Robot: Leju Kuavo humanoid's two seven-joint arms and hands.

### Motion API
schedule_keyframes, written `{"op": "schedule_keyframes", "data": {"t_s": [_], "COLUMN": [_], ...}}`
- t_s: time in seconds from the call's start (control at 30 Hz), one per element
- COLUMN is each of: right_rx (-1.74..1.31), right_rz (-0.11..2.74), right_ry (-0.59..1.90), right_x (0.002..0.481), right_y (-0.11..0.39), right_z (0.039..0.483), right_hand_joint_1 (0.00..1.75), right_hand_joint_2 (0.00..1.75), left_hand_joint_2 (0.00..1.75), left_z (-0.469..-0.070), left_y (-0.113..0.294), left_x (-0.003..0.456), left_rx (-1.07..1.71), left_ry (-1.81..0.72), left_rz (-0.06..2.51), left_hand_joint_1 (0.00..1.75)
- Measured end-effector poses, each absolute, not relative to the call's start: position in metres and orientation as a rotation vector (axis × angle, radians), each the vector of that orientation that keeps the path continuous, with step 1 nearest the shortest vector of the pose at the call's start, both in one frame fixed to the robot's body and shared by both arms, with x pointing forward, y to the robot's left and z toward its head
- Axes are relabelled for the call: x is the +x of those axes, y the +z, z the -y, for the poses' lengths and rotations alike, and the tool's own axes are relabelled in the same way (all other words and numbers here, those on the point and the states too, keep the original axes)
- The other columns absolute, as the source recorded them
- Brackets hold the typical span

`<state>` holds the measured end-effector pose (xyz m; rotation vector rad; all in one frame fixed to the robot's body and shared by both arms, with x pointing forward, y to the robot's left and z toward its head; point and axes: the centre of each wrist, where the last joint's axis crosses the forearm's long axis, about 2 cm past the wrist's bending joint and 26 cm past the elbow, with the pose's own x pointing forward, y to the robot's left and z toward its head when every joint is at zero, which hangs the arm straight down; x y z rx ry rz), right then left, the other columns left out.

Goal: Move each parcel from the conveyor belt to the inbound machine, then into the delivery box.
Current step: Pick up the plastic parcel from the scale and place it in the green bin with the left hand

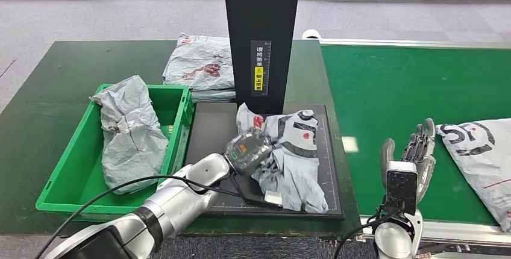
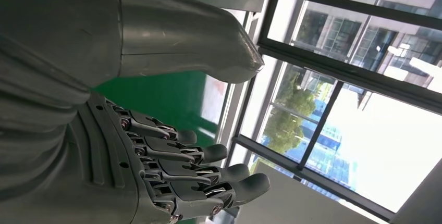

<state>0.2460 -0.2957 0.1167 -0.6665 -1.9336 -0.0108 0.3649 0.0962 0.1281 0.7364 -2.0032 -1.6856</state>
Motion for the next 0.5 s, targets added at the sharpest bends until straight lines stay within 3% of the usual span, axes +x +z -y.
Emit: {"op": "schedule_keyframes", "data": {"t_s": [0.37, 0.5], "right_rx": [-0.658, -0.648], "right_rz": [1.930, 1.935], "right_ry": [-0.062, -0.076], "right_x": [0.246, 0.246], "right_y": [0.117, 0.116], "right_z": [0.298, 0.299], "right_hand_joint_1": [0.00, 0.00], "right_hand_joint_2": [1.75, 1.75], "left_hand_joint_2": [1.75, 1.75], "left_z": [-0.147, -0.190], "left_y": [0.191, 0.216], "left_x": [0.401, 0.410], "left_rx": [1.185, 1.448], "left_ry": [-1.310, -1.133], "left_rz": [2.107, 2.110], "left_hand_joint_1": [1.75, 1.75]}}
